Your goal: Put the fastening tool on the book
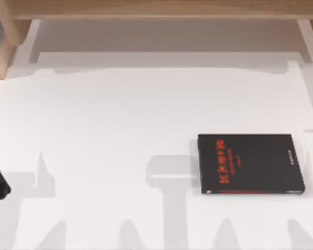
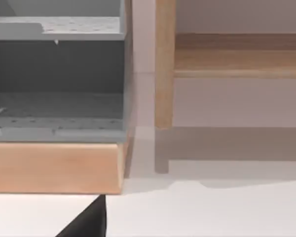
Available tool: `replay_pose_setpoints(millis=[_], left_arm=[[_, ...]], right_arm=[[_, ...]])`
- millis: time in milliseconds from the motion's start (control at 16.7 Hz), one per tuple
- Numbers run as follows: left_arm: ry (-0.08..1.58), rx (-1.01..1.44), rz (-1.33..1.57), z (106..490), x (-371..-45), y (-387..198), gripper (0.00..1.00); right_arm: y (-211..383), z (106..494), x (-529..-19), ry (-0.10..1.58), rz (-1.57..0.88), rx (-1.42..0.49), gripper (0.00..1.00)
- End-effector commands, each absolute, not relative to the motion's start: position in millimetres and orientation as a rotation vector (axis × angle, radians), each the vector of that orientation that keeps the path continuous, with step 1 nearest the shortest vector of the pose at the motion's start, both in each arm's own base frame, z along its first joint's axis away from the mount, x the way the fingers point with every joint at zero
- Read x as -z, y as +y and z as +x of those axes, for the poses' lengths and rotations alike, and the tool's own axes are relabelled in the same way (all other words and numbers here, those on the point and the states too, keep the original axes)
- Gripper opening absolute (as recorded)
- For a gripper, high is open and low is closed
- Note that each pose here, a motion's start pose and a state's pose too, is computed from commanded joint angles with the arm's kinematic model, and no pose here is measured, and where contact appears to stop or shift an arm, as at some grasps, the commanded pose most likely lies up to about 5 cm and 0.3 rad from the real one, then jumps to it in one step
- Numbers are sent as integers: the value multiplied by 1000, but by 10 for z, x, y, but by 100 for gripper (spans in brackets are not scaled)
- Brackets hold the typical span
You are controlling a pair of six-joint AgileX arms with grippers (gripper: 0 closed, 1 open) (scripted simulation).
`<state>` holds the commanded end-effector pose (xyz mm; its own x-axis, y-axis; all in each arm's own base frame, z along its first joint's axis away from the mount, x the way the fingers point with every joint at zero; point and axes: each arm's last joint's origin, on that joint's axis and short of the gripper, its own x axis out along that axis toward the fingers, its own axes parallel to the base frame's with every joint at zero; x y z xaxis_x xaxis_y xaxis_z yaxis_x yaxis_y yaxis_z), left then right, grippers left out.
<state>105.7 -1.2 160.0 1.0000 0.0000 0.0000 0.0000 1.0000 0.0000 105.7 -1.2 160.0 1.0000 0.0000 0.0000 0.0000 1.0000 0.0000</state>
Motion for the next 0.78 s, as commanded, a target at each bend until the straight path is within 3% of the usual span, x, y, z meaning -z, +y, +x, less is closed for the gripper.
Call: replay_pose_setpoints(millis=[360,780], left_arm=[[0,0,0,1057,-1600,-12,100],[0,0,0,1057,-1600,-12,100]], right_arm=[[-29,1066,-1781,84,-25,13,100],[-164,1473,-2786,457,-104,69,100]])
